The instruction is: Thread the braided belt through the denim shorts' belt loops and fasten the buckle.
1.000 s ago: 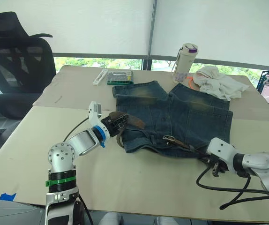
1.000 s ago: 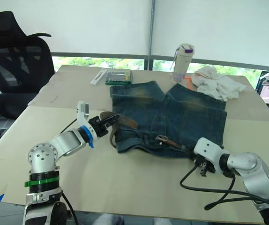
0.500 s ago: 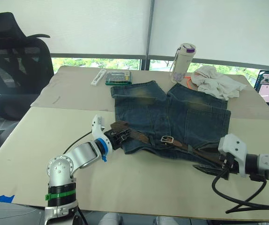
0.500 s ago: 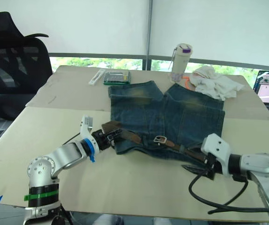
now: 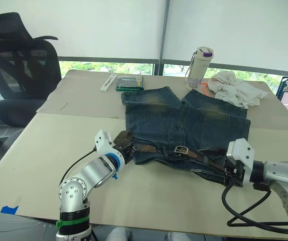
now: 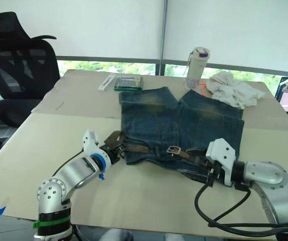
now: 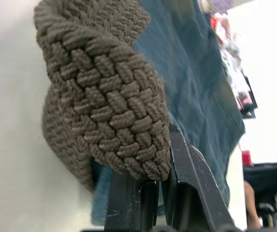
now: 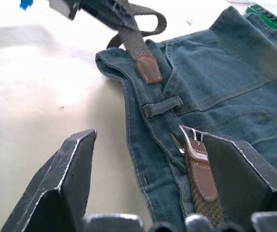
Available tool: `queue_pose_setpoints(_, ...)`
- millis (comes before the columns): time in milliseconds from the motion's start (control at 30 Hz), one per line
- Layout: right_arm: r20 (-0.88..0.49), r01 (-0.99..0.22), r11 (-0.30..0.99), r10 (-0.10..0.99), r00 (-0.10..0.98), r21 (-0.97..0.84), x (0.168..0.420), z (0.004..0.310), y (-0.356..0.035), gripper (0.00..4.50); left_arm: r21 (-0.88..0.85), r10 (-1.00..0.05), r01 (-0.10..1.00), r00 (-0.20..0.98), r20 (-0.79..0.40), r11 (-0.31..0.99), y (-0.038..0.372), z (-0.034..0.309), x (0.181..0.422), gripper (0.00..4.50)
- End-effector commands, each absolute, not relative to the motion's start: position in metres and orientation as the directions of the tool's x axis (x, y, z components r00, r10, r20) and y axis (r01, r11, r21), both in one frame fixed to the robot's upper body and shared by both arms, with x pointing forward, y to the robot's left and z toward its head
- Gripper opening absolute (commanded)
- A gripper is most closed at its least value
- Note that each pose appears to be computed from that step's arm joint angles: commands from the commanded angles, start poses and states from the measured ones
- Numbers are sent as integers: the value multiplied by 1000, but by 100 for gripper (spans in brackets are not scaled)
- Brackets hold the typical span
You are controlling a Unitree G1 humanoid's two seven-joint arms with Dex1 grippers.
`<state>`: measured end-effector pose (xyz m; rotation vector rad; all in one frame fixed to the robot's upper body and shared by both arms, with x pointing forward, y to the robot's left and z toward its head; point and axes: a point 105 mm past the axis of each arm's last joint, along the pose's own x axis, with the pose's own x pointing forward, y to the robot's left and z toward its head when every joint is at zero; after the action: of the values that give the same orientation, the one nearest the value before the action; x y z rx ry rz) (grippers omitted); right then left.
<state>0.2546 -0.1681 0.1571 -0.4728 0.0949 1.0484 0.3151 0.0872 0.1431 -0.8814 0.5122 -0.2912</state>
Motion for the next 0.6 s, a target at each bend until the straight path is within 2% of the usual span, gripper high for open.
queue_pose_setpoints(33,-239,-843,383,840,488,-378,252,170,-153,385,-758,-447,68,840,-308,649,78,157,315,0)
queue_pose_setpoints(133,-231,-835,394,835,500,-383,253,171,-152,385,-725,-430,53,833,-347,687,75,153,316,0)
queue_pose_setpoints(367,-250,-831,398,823,511,-389,250,167,-155,385,-731,-458,26,794,-400,682,65,137,310,0)
queue_pose_setpoints(600,-248,-828,409,818,519,-384,246,166,-155,385,-750,-449,-4,799,-401,662,61,131,317,0)
